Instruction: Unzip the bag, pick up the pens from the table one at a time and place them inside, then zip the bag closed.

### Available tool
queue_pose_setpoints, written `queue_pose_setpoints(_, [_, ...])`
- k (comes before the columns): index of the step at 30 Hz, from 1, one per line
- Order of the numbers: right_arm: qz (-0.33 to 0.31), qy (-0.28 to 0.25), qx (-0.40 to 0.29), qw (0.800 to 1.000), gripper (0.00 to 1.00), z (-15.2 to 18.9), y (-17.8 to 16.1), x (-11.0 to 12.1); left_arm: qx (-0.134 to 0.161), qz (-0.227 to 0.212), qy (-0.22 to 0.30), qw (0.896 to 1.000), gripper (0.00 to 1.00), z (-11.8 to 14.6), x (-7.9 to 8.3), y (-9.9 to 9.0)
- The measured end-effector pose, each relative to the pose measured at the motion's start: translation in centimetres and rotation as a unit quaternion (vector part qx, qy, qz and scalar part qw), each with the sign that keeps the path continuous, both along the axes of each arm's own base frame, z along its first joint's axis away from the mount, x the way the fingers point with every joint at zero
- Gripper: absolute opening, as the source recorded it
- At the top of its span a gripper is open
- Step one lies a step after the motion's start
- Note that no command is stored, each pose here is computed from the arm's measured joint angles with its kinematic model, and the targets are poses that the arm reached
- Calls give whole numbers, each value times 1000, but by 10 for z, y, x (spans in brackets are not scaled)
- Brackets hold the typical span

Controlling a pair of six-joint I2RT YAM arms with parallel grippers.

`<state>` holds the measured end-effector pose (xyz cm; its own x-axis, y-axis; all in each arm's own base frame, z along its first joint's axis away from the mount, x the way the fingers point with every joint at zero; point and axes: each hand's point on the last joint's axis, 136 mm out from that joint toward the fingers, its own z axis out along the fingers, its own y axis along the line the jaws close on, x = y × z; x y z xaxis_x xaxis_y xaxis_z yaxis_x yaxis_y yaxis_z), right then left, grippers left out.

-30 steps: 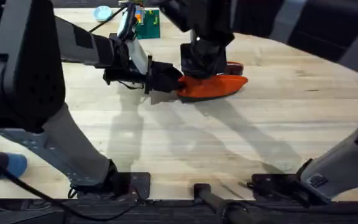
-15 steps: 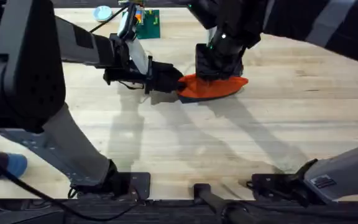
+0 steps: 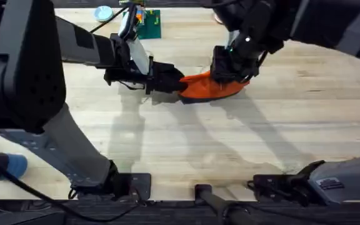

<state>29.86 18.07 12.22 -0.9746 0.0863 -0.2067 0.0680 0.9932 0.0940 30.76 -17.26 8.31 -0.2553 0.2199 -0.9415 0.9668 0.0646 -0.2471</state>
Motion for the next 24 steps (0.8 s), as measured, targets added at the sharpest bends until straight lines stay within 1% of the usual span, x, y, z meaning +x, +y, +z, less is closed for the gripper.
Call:
queue_pose_setpoints(12, [-21,6,22,1000,33,-6,-22,-2,0,0,4,1000,41,0,-1,0])
queue_pose_setpoints(16, [-31,7,37,999,33,-9,-33,-7,0,-1,3,1000,42,0,-1,-1])
queue_pose_setpoints(20, [-44,8,45,998,33,-9,-50,-15,0,-1,5,1000,42,0,0,-1])
queue_pose_setpoints(24, [-54,3,45,997,33,-7,-70,-16,0,0,6,1000,41,0,0,-1])
